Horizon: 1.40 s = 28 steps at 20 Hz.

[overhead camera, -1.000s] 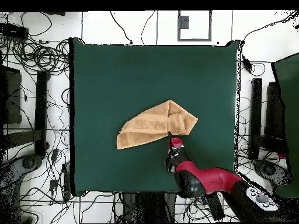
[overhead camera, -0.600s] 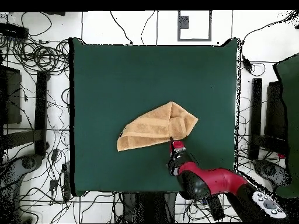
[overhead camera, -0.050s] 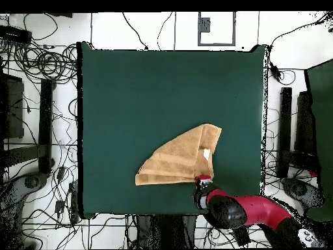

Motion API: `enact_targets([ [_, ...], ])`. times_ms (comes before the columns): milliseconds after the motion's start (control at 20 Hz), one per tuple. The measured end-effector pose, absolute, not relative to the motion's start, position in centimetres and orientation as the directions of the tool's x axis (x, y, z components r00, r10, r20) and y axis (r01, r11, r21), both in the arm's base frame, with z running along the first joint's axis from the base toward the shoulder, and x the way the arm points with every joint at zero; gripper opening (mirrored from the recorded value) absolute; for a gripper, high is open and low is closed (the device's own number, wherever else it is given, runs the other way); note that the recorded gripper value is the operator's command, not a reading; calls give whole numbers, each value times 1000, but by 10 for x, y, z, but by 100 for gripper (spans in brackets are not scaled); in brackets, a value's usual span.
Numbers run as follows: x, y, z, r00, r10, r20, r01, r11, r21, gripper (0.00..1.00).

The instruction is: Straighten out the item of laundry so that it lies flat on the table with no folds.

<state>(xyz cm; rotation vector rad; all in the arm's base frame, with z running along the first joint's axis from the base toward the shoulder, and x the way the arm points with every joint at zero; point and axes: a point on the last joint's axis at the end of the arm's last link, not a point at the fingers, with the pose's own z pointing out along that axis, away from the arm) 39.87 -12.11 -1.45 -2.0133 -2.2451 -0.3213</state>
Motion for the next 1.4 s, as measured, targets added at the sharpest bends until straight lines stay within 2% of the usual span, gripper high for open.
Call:
enact_targets([
  [350,381,-120,-6,-111,969,221,985,137,-106,0],
  [650,378,-114,2,-108,969,221,968,153,-201,0],
  [1400,385,-105,-15,-163,962,221,955,210,-210,0],
])
